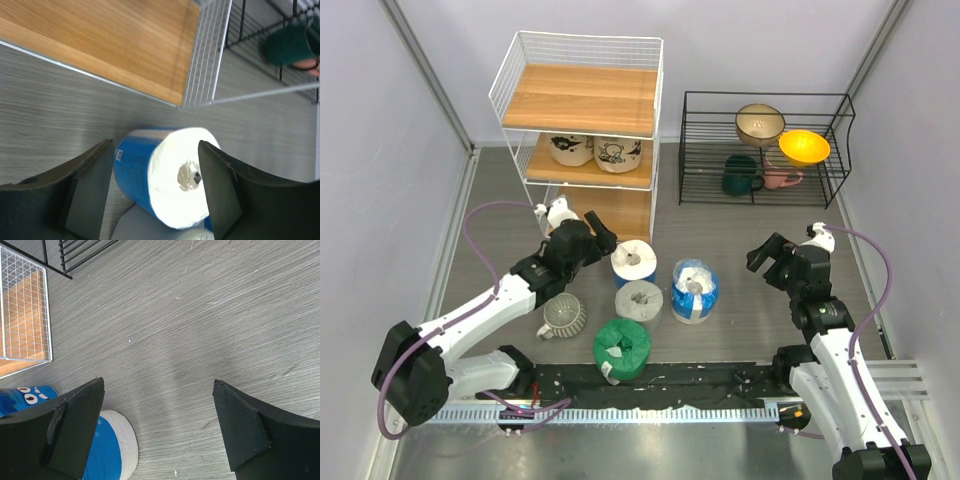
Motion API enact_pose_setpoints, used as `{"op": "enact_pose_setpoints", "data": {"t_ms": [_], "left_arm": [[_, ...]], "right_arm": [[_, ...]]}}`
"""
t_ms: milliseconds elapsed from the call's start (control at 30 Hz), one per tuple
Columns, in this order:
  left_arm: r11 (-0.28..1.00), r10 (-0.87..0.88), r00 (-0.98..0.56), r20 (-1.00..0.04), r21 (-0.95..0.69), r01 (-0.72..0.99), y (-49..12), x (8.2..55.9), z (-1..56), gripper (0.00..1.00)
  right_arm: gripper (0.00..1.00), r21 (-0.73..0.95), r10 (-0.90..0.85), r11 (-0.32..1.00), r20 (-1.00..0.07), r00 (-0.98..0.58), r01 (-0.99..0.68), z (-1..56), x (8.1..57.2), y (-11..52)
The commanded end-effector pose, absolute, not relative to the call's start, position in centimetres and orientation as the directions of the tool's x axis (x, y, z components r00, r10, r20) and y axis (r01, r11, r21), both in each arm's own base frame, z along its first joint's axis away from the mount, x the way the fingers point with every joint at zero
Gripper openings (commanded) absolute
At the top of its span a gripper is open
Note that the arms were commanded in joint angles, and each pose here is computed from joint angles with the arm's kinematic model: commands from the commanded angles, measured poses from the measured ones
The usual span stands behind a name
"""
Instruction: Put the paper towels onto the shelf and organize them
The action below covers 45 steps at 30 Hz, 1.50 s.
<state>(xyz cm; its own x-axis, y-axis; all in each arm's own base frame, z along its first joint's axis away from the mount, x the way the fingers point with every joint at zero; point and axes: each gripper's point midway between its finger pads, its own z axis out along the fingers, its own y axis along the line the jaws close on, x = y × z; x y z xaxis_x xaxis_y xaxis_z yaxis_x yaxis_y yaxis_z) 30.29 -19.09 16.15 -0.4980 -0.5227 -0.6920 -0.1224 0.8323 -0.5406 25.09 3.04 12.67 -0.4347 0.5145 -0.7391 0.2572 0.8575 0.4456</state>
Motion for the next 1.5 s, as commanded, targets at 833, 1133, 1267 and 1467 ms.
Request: {"op": "enact_pose_setpoints", "data": {"t_ms": [833,1133,1267,1467], "left_arm": [[0.921,-0.246,-0.697,-0.674,-0.386,0.048,-24.8,27.9,10.1,0.43],[0.898,-0.334,-0.587,-0.738,-0.438,0.04,-23.6,28.8,14.8,0.33],[0.891,-0.386,-0.526,-0.758,-0.454,0.001,-21.7,29.1,16.7,0.33],[0.849,-0.498,-0.437,-0.749,-0.523,-0.071,-18.5,30.6,18.4,0.33]], "right_arm": [[0.96,0.458,0.515,0.857,-0.749,-0.417,0.235,13.1,25.6,3.3],[0.96,0.456,0.513,0.858,-0.748,-0.421,0.237,13.0,25.7,3.3],[0.96,0.456,0.515,0.857,-0.746,-0.423,0.239,12.9,25.6,3.3],[0.96,0.459,0.517,0.856,-0.745,-0.422,0.238,12.8,25.7,3.4]]}}
